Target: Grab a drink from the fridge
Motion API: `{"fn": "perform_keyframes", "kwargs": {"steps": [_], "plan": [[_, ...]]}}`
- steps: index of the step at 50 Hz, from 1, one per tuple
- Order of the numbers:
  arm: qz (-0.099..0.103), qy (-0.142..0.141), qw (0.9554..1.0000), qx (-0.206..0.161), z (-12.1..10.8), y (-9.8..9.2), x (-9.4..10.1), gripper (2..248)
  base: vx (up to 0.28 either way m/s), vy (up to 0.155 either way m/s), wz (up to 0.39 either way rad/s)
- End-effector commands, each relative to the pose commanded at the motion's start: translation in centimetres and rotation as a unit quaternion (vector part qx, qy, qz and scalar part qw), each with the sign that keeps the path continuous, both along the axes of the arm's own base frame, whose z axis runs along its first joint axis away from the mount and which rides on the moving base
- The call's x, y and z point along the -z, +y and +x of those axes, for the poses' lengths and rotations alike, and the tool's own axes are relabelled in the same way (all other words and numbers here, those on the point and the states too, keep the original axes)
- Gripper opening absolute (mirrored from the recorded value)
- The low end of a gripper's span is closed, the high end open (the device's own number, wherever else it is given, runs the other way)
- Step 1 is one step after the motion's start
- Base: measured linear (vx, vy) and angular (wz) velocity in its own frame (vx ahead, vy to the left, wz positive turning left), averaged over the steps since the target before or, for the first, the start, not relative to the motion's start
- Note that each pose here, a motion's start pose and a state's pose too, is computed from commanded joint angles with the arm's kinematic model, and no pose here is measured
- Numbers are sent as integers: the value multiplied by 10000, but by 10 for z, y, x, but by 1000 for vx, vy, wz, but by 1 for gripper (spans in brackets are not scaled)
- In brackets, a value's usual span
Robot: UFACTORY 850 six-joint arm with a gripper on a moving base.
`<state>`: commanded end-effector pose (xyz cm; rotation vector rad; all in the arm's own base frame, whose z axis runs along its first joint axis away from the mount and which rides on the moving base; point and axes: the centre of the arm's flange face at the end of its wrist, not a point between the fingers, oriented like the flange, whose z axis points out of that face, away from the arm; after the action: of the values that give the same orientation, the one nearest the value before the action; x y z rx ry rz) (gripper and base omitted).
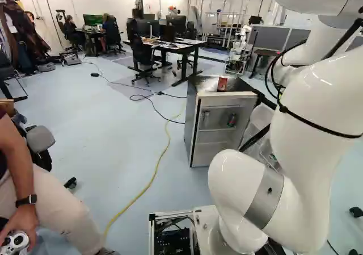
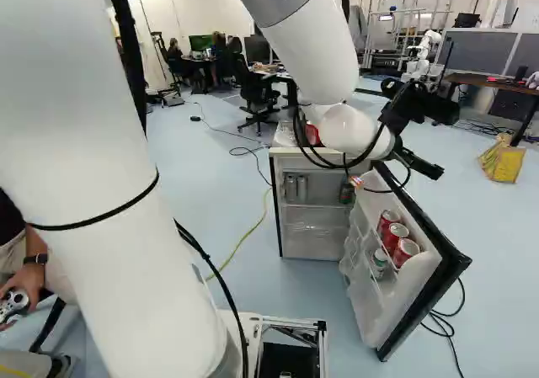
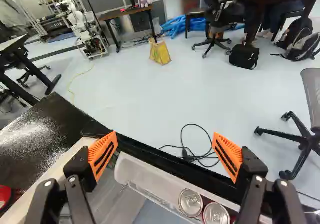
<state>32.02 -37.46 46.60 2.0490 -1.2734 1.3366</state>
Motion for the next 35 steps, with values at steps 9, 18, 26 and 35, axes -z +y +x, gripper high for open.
{"fn": "perform_keyframes", "kwargs": {"steps": [9,18,26,35], "plan": [[133,81,9998,121,-5,-14,3,247,0,0,0],[278,165,9992,237,-11,-29,6,247,0,0,0],[412,238,9983,332,-15,-41,8,247,0,0,0],[571,320,9970,422,-18,-56,12,247,0,0,0]]}}
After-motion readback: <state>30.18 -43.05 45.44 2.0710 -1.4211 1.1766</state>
